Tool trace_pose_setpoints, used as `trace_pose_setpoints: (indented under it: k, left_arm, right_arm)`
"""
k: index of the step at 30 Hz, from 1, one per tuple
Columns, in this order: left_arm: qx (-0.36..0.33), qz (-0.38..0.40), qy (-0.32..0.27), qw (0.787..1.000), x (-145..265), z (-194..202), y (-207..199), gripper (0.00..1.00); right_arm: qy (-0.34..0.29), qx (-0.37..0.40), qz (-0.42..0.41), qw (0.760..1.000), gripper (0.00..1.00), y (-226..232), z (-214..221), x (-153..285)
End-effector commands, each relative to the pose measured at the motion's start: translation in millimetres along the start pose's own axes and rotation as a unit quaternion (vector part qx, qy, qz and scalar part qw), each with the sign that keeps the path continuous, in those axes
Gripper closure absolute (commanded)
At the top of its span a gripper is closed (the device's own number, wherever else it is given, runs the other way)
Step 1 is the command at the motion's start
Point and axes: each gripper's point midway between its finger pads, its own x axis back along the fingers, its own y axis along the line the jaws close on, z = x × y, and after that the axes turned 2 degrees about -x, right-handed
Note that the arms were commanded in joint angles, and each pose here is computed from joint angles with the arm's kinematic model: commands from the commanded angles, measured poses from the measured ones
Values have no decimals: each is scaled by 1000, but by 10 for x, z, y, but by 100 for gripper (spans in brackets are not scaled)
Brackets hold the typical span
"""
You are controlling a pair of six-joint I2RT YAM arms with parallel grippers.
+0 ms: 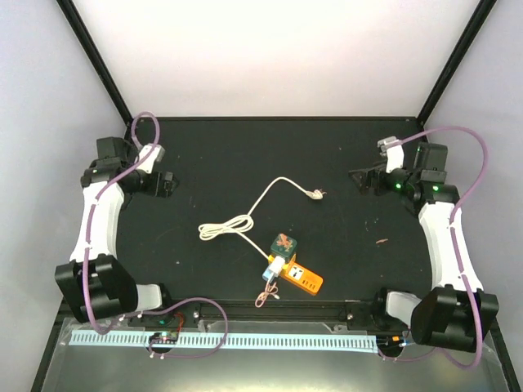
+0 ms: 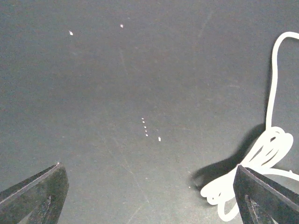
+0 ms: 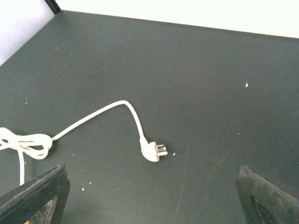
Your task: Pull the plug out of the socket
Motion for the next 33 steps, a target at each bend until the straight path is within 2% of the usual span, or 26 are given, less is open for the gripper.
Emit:
trace_pose_setpoints:
  k: [1, 14, 20, 26, 29, 33]
  left_arm:
    - [-46, -25, -24, 998, -4, -52, -115, 1]
    - [-189, 9, -22, 982, -161, 55, -648, 1]
    - [-268, 81, 39, 959, -259, 301, -936, 1]
    - [-338, 160, 92, 923, -413, 599, -1327, 1]
    - [-354, 176, 108, 912, -531, 640, -1452, 2]
    - [-367, 182, 132, 903, -725, 631, -1610, 11]
  right_arm:
    - [5, 40, 29, 999, 0, 29, 108, -19]
    - [111, 26, 23, 993, 0, -20, 535, -258]
    - [120, 8, 41, 992, 0, -101, 561, -299]
    - [103, 17, 8, 995, 0, 58, 601, -272]
    - [87, 19, -7, 996, 0, 148, 650, -243]
    - [70, 16, -12, 997, 0, 219, 674, -194]
